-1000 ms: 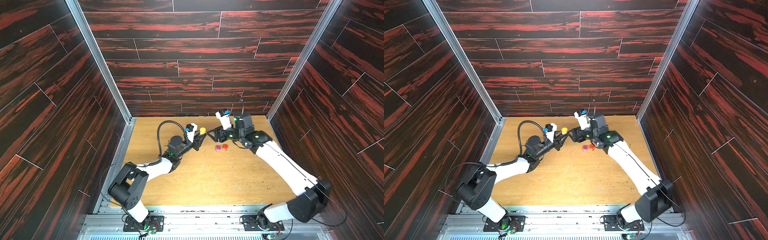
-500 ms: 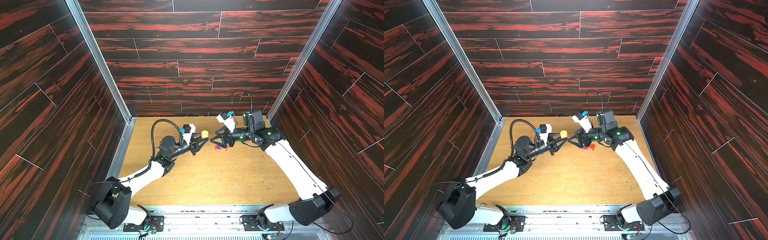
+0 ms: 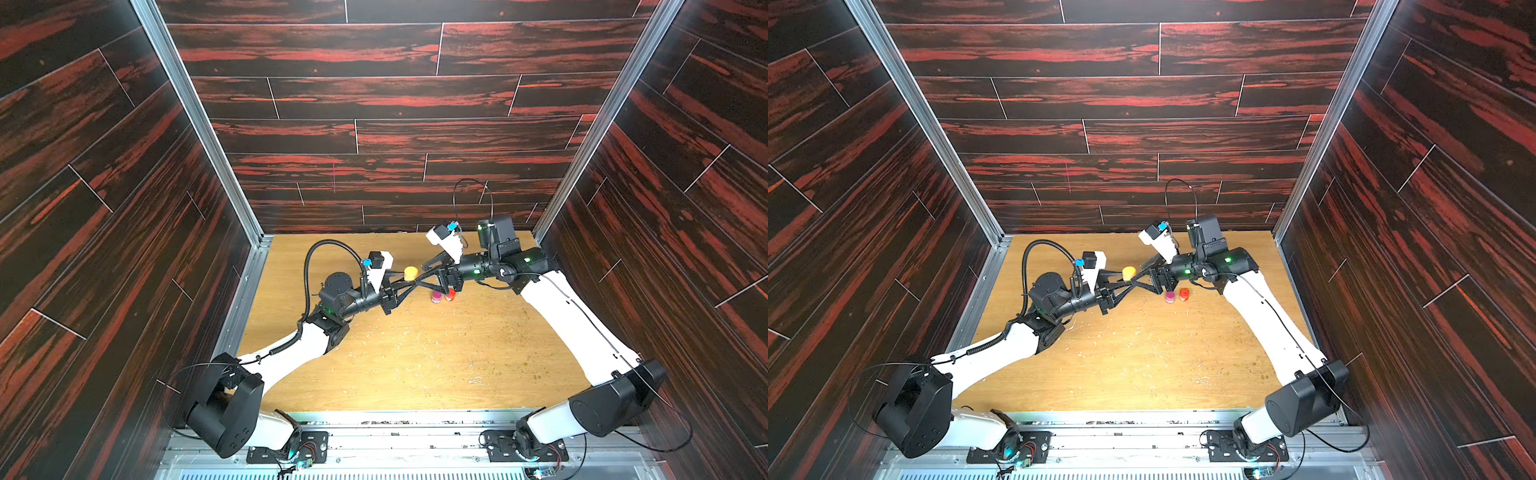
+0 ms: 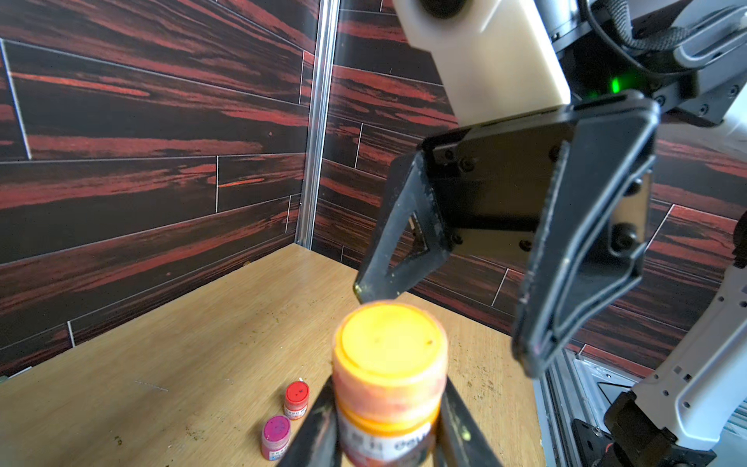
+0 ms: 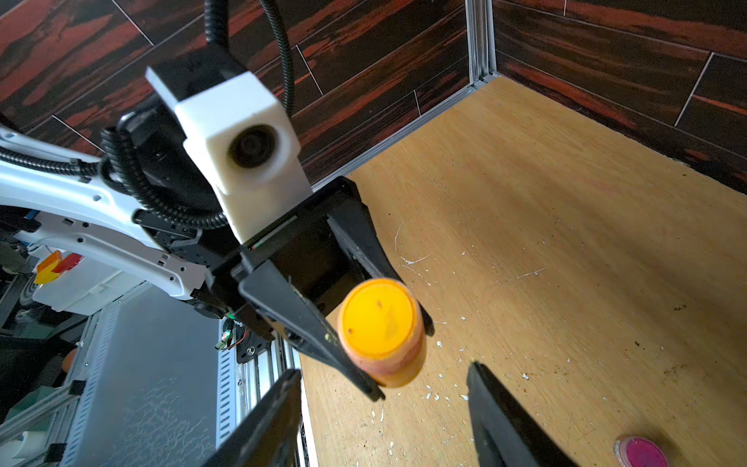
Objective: Close the paint jar lid
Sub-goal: Screw the lid onto the paint jar.
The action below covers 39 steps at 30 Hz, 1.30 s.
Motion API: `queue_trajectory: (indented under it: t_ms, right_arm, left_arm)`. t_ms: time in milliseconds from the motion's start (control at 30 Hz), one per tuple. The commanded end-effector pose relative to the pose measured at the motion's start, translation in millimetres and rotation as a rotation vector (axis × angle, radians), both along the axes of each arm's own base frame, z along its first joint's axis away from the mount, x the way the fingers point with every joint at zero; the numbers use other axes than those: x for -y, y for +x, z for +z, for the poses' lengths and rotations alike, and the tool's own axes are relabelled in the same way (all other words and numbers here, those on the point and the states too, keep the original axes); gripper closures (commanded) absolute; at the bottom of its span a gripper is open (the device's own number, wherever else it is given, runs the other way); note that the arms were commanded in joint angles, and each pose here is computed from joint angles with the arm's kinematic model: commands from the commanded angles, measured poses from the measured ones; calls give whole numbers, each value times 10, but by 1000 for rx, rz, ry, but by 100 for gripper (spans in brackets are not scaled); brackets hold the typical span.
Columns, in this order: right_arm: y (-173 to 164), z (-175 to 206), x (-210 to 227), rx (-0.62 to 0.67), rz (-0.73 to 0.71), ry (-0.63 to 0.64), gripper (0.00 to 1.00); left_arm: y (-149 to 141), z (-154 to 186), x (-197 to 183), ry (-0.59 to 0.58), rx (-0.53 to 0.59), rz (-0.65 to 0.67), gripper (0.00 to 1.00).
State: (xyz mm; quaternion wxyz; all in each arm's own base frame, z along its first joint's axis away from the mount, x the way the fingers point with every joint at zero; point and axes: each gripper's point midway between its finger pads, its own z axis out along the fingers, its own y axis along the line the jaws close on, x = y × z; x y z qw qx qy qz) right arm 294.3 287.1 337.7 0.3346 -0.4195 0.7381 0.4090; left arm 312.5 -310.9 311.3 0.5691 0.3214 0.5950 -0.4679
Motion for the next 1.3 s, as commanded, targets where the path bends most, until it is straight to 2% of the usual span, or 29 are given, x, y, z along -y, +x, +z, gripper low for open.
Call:
queue_trajectory:
  t_ms: [0, 700, 1000, 1267]
  right_arm:
    - [34, 58, -51, 10, 3, 5, 35]
    - [118, -40, -180, 1, -3, -27, 52]
    - [98, -144, -265, -24, 15, -38, 69]
    - [79, -355, -383, -53, -3, -48, 75]
  left_arm:
    - [-59, 60, 2, -8, 20, -24, 80]
    - [-34, -23, 35, 13, 3, -31, 80]
    - [-10, -31, 55, 19, 1, -35, 80]
    - [101, 2, 74, 27, 12, -5, 79]
